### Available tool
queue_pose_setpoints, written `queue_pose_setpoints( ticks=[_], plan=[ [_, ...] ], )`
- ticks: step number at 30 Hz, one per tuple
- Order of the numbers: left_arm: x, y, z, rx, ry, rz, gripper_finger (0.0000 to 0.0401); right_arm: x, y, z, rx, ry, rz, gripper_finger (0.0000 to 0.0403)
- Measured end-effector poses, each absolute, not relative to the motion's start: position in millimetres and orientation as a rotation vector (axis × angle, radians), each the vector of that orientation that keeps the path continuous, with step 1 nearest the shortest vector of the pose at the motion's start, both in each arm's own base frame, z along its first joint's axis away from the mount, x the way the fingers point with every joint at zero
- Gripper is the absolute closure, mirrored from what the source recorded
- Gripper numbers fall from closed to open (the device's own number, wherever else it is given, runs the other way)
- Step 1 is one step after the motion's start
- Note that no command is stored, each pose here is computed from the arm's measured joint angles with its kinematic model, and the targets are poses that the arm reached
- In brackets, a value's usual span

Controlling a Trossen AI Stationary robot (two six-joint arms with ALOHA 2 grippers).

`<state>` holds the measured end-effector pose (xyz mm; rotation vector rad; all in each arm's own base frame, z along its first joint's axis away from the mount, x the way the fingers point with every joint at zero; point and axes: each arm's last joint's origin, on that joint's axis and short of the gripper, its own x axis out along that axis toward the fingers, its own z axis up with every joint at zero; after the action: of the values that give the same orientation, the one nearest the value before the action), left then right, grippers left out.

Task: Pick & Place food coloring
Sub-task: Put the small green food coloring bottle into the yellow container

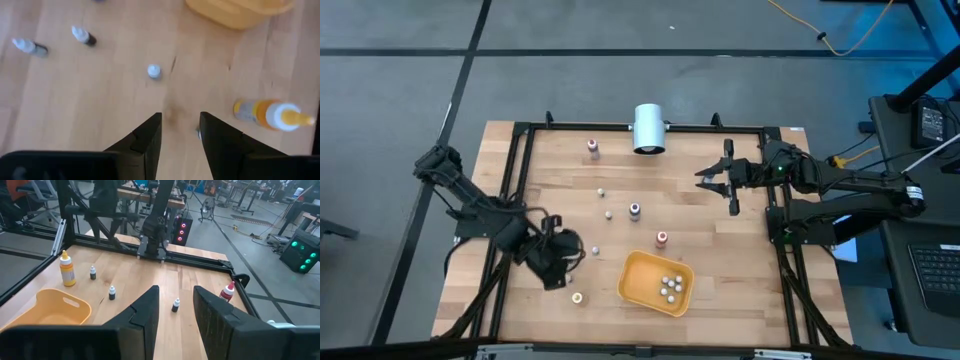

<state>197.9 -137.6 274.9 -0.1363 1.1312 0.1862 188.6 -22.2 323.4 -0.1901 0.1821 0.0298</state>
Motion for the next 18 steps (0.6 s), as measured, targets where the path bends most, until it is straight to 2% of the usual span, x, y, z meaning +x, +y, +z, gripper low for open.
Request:
queue_pose_setpoints(
  ticks=[9, 18],
  plan=[
    [173, -157, 250, -0.159, 1.171, 0.202, 0.026, 189, -22, 323, -0.19, 0.183, 0.03, 0.028],
    [169, -163, 224, -0.193, 1.169, 0.135, 0.0239, 188, -22, 323, -0.19, 0.183, 0.03, 0.028]
  ],
)
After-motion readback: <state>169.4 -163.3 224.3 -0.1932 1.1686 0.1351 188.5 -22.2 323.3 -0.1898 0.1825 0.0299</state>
